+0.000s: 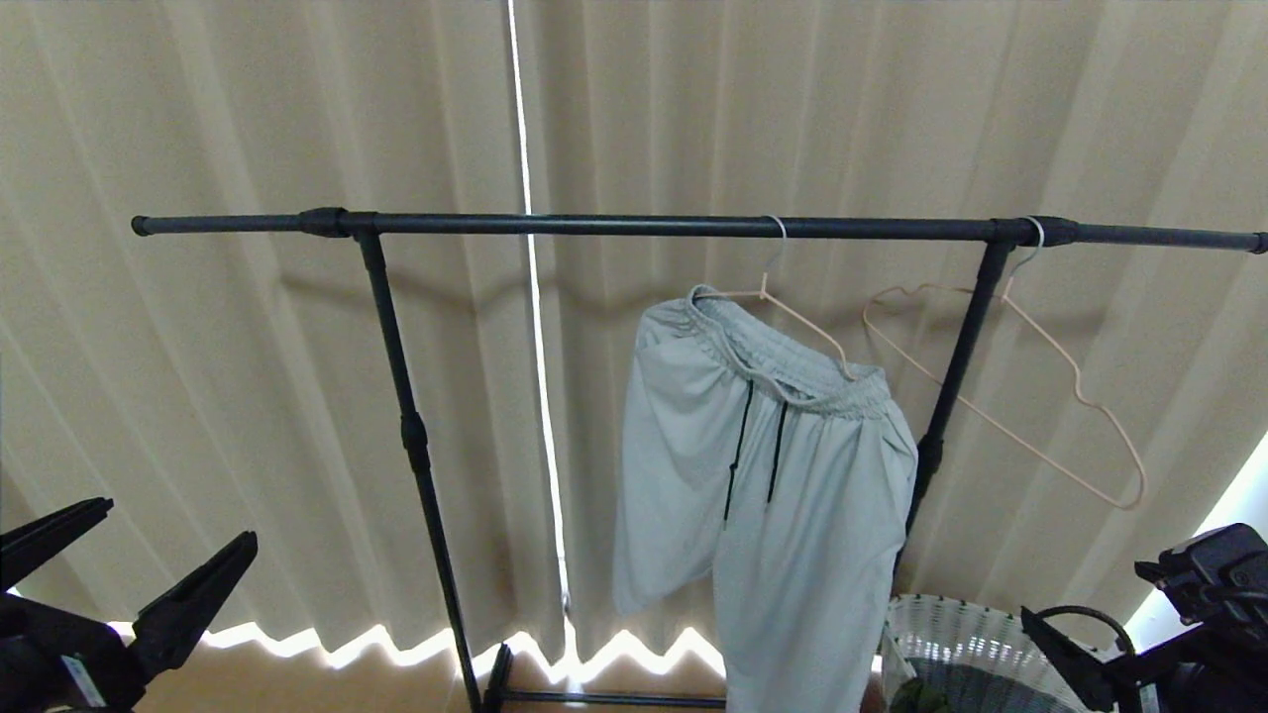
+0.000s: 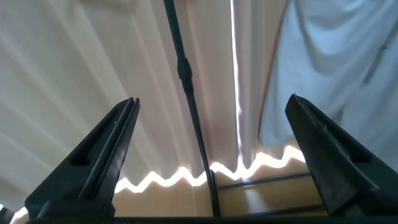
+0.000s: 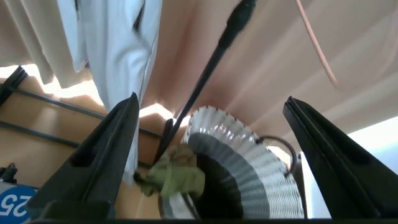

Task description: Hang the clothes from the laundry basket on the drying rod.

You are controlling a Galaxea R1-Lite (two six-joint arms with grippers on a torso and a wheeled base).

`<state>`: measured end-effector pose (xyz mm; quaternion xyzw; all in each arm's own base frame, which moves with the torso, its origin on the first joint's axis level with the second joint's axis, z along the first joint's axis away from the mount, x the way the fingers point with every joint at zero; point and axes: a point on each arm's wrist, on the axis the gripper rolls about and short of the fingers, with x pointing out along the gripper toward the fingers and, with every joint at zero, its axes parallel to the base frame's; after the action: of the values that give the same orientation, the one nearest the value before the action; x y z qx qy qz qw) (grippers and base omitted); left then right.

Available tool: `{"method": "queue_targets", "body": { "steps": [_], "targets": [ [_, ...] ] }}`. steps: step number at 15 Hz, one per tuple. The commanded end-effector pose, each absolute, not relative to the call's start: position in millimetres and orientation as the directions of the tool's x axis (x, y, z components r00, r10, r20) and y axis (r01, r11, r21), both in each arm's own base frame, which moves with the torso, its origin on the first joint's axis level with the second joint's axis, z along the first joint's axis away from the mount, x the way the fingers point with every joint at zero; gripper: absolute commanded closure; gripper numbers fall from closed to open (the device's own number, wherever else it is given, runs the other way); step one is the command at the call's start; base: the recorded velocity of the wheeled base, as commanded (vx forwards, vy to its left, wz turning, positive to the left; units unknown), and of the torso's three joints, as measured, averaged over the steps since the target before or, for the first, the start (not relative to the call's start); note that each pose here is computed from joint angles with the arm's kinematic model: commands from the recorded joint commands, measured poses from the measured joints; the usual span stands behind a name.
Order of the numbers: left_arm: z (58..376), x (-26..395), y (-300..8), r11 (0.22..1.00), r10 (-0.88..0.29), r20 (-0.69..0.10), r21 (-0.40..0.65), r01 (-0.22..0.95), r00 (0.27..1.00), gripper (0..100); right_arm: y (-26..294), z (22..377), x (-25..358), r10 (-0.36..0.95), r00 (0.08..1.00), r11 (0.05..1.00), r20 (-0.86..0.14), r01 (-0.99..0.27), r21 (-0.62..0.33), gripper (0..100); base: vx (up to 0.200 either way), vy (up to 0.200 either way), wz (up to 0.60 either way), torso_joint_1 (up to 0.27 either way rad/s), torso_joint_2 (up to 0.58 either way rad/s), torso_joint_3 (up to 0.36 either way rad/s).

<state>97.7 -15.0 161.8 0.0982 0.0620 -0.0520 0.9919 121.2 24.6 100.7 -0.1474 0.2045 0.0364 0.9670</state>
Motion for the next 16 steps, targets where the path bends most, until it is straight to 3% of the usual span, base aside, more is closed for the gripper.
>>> {"method": "queue_targets", "body": {
  "steps": [1,13,16],
  "targets": [
    [161.3,98.1,-15.1,0.975,-0.09,-0.137,0.189,0.116,0.986,0,24.7,100.5,121.4,0.01,0.913,0.954,-0.408,-0.131,-0.271,0,-0.2,0.0,0.0,-0.002,0.0,0.002],
    [155.0,100.2,-15.6,0.974,-0.091,-0.172,0.191,0.124,0.981,0,24.0,101.5,119.8,0.004,0.916,0.954,-0.402,-0.124,-0.273,0,-0.017,0.0,0.0,0.0,0.0,0.0],
    [154.3,100.6,-15.7,0.974,-0.091,-0.176,0.191,0.125,0.98,0,24.0,101.8,119.7,0.005,0.917,0.954,-0.399,-0.124,-0.274,0,0.0,0.0,0.0,-0.144,0.32,0.18]
  ]
}}
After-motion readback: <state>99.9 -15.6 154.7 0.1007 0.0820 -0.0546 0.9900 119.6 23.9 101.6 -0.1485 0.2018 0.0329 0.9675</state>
